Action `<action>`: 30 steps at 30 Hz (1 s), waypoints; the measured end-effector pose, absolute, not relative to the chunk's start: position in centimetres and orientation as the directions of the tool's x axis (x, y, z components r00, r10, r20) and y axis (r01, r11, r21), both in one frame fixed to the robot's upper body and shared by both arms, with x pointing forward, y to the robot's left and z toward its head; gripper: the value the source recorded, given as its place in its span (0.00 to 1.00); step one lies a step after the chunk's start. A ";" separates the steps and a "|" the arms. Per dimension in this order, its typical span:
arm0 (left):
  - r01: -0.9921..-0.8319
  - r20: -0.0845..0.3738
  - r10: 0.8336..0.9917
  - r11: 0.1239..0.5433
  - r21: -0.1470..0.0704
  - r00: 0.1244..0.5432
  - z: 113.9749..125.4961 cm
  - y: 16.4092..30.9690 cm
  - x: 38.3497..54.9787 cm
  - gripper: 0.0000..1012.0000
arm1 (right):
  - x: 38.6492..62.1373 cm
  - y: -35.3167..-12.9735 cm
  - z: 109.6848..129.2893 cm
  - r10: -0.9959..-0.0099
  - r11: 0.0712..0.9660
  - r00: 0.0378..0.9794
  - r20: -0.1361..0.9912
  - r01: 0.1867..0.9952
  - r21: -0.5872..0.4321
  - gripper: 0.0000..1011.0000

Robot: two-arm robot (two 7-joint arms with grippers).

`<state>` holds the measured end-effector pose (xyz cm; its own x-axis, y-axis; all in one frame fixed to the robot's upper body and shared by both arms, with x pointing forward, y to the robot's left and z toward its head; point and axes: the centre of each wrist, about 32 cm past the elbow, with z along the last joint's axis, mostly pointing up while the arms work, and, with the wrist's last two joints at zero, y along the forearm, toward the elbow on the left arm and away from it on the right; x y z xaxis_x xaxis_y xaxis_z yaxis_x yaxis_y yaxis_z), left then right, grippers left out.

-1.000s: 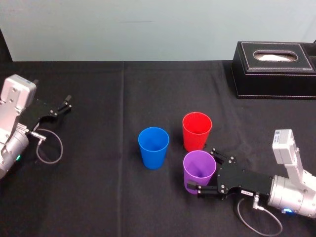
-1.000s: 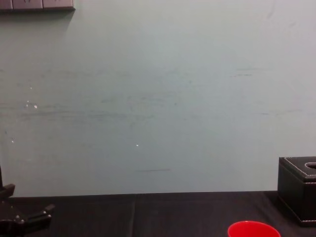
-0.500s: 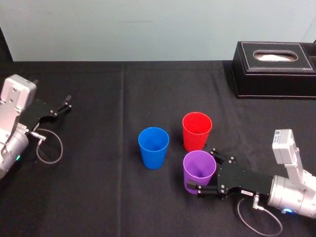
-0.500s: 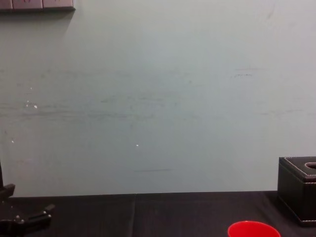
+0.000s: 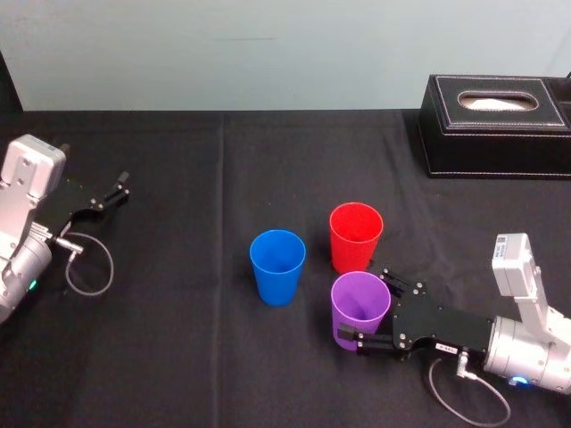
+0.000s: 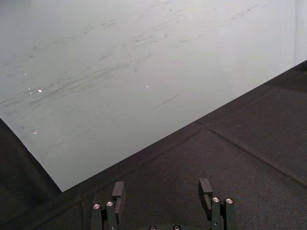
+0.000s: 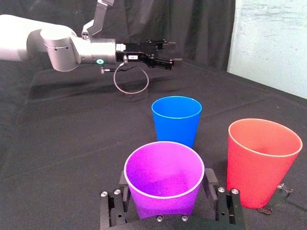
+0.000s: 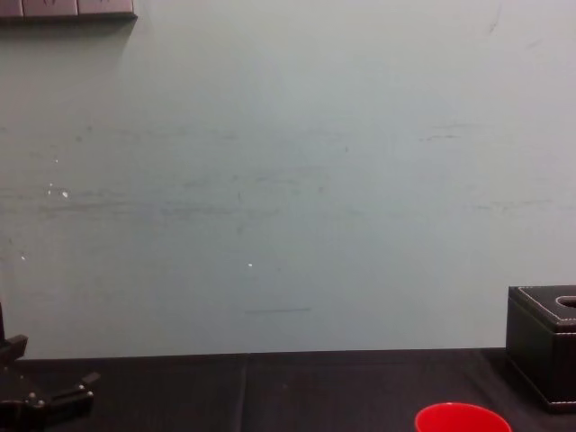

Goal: Stack the three plastic cups sequentially using one hand.

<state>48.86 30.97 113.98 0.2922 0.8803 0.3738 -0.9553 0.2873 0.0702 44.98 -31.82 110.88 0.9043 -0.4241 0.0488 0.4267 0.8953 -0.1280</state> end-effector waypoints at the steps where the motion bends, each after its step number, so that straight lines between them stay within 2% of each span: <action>1: -0.955 0.374 0.880 0.287 0.070 0.292 114.0 31.0 48.9 0.99 | 45.0 -31.8 110.9 -0.424 0.895 0.904 0.049 0.427 -0.128 0.94; 8: -0.955 0.374 0.880 0.287 0.070 0.292 114.0 31.0 48.9 0.99 | 45.0 -31.8 110.9 -0.424 0.895 0.904 0.049 0.427 -0.128 0.77; 11: -0.955 0.374 0.880 0.287 0.070 0.292 114.0 31.0 48.9 0.99 | 45.0 -31.8 110.9 -0.424 0.895 0.904 0.049 0.427 -0.128 0.75; 21: -0.955 0.374 0.880 0.287 0.070 0.292 114.0 31.0 48.9 0.99 | 45.0 -31.8 110.9 -0.424 0.895 0.904 0.049 0.427 -0.128 0.73; 27: -0.955 0.374 0.880 0.287 0.070 0.292 114.0 31.0 48.9 0.99 | 43.4 -33.3 112.0 -0.474 0.868 0.878 0.074 0.479 -0.127 0.73; 30: -0.955 0.374 0.880 0.287 0.070 0.292 114.0 31.0 48.9 0.99 | 42.5 -33.4 113.3 -0.484 0.862 0.871 0.088 0.491 -0.126 0.73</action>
<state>48.86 30.97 113.98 0.2923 0.8803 0.3738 -0.9552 0.2874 0.0702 42.54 -33.40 113.27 0.8708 -0.4836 0.0885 0.4914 0.8617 -0.1265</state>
